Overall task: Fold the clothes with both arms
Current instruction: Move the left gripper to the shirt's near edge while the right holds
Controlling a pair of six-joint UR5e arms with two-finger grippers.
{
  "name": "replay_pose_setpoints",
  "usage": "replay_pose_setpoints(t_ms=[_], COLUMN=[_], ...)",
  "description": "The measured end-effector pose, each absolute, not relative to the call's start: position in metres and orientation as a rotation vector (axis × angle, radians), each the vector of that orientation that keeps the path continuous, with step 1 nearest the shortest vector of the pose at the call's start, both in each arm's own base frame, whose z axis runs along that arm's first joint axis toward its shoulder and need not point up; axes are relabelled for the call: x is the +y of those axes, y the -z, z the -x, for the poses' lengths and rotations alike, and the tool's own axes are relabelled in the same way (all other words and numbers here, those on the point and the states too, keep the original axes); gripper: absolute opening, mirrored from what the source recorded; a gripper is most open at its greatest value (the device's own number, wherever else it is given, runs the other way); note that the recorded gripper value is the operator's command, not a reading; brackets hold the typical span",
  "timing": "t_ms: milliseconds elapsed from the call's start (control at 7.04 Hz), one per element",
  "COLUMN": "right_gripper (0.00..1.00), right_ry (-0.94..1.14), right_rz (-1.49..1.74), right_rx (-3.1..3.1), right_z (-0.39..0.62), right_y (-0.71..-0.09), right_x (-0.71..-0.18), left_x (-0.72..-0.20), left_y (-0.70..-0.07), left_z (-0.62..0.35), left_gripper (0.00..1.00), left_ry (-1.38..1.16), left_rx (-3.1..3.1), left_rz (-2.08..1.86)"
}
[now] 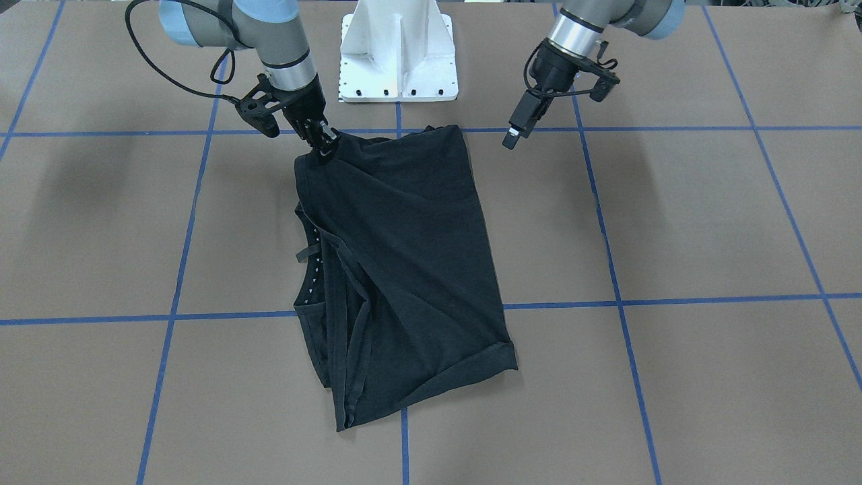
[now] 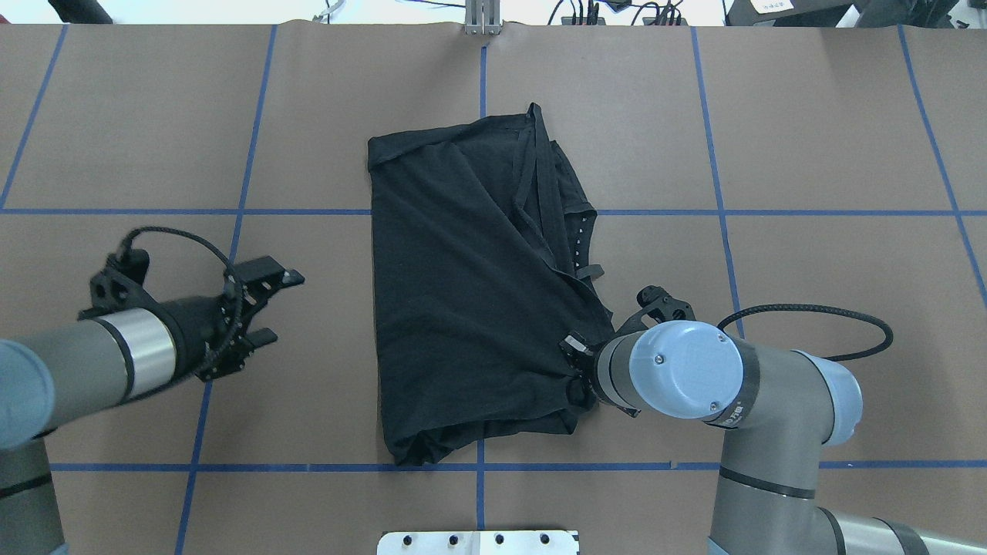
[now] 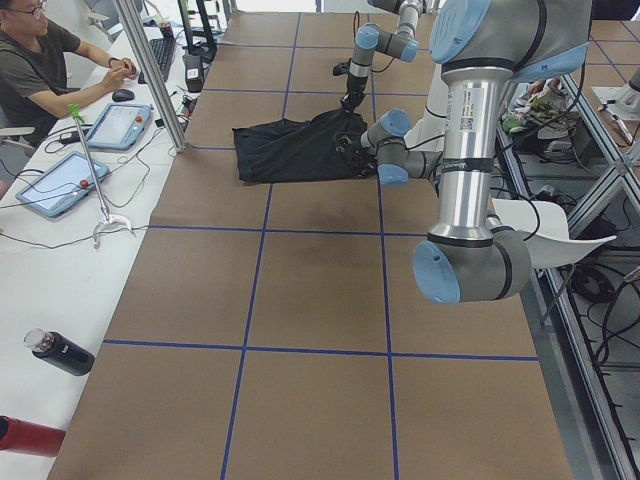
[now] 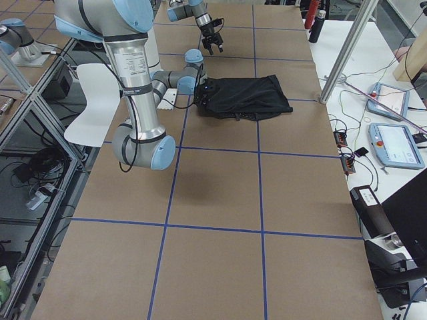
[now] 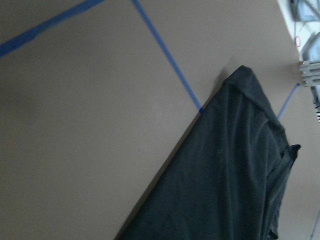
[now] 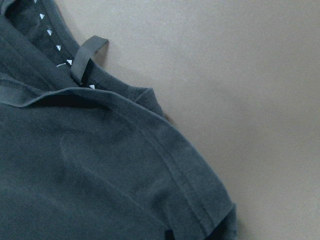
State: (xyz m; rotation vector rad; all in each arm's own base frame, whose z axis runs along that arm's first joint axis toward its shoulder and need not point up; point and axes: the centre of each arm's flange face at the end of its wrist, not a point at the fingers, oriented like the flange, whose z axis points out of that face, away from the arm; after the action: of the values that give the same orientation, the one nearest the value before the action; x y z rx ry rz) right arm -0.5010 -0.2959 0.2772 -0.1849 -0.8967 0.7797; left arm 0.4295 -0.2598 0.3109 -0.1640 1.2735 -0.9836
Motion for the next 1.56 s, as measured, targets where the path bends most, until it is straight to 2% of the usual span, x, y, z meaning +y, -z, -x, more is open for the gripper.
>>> replay_pose_setpoints(t_ms=[142, 426, 710, 852, 994, 1136, 1278, 1562], right_gripper=[0.0, 0.0, 0.0, 0.0, 0.0, 0.0, 0.0, 0.0], right_ry=[-0.778, -0.777, -0.776, -0.777, -0.776, -0.776, -0.776, -0.774], right_rz=[0.187, 0.188, 0.19, 0.19, 0.19, 0.191, 0.191, 0.194], right_rx=[-0.898, -0.903, -0.912, -0.915, -0.916, -0.918, -0.919, -0.917], right_z=[0.501, 0.501, 0.5, 0.499, 0.499, 0.498, 0.498, 0.499], right_y=[-0.277, -0.276, -0.272, -0.271, -0.27, -0.269, -0.269, -0.269], right_x=[-0.296, -0.295, -0.295, -0.295, -0.295, -0.294, -0.294, -0.294], left_x=[-0.244, -0.237, -0.227, -0.222, -0.217, -0.213, -0.211, -0.211], left_y=[-0.307, -0.295, -0.296, -0.301, -0.303, -0.304, -0.305, -0.304], left_z=[-0.453, -0.505, -0.526, -0.532, -0.538, -0.54, -0.541, -0.539], left_gripper=[0.99, 0.89, 0.83, 0.71, 0.5, 0.13, 0.0, 0.0], left_ry=[0.998, 1.019, 1.006, 0.998, 0.993, 0.991, 1.0, 1.023], left_rx=[1.257, 1.223, 1.193, 1.179, 1.17, 1.165, 1.162, 1.167], left_rz=[0.213, 0.267, 0.287, 0.292, 0.298, 0.304, 0.313, 0.335])
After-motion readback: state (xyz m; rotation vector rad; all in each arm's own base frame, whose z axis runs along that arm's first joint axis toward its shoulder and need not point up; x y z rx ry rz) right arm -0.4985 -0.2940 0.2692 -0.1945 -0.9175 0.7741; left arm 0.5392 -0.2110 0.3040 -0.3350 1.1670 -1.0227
